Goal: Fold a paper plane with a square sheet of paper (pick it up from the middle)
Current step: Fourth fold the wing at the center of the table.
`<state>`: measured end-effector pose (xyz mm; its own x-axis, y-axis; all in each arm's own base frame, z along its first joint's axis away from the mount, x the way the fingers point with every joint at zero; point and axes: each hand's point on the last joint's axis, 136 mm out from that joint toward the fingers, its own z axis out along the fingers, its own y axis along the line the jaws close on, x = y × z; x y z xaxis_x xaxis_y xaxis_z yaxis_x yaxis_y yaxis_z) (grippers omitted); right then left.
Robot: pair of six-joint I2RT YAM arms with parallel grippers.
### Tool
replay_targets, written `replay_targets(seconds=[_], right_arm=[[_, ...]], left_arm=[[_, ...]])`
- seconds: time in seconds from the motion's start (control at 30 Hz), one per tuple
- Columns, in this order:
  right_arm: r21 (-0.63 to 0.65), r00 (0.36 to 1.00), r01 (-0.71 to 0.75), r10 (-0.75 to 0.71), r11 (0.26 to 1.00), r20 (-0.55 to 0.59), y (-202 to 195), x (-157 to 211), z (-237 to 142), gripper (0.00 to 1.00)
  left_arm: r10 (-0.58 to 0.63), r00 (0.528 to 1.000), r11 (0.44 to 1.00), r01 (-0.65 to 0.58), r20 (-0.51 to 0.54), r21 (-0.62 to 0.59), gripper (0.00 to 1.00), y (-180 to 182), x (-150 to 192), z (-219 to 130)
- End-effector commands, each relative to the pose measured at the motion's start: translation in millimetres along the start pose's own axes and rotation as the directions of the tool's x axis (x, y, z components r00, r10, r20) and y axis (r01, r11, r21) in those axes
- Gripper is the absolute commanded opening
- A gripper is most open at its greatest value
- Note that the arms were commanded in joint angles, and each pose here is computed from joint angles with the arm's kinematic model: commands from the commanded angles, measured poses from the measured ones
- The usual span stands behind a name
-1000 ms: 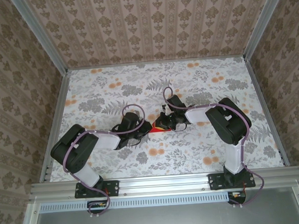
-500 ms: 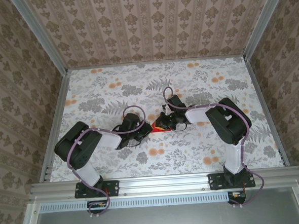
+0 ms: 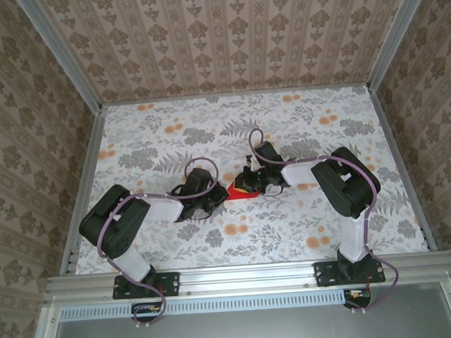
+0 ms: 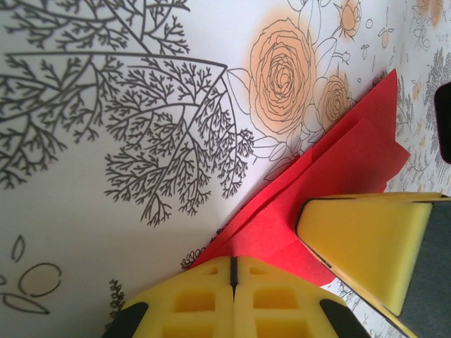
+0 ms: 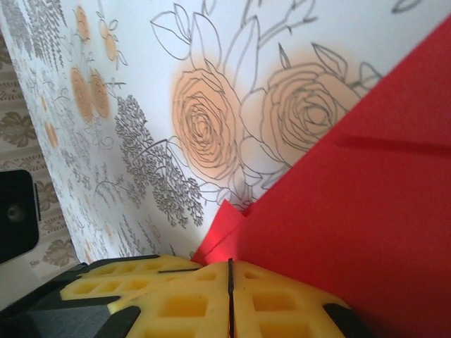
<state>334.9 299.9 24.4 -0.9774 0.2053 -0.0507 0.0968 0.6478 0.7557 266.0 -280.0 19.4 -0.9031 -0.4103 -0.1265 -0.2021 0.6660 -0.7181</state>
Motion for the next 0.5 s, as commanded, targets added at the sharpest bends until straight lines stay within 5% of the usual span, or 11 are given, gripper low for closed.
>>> replay_targets(seconds=[0.0, 0.47], right_arm=[[-0.054, 1.0, 0.017, -0.016, 0.998, 0.007, 20, -5, -6, 0.09], [0.151, 0.998, -0.055, 0.05, 0.987, 0.036, -48, -11, -12, 0.09]], left_arm=[[-0.052, 0.999, 0.982, 0.05, -0.008, -0.18, 0.0, 47, 6, -3], [-0.118, 0.993, 0.956, 0.111, -0.009, -0.27, 0.0, 66, 11, -7]])
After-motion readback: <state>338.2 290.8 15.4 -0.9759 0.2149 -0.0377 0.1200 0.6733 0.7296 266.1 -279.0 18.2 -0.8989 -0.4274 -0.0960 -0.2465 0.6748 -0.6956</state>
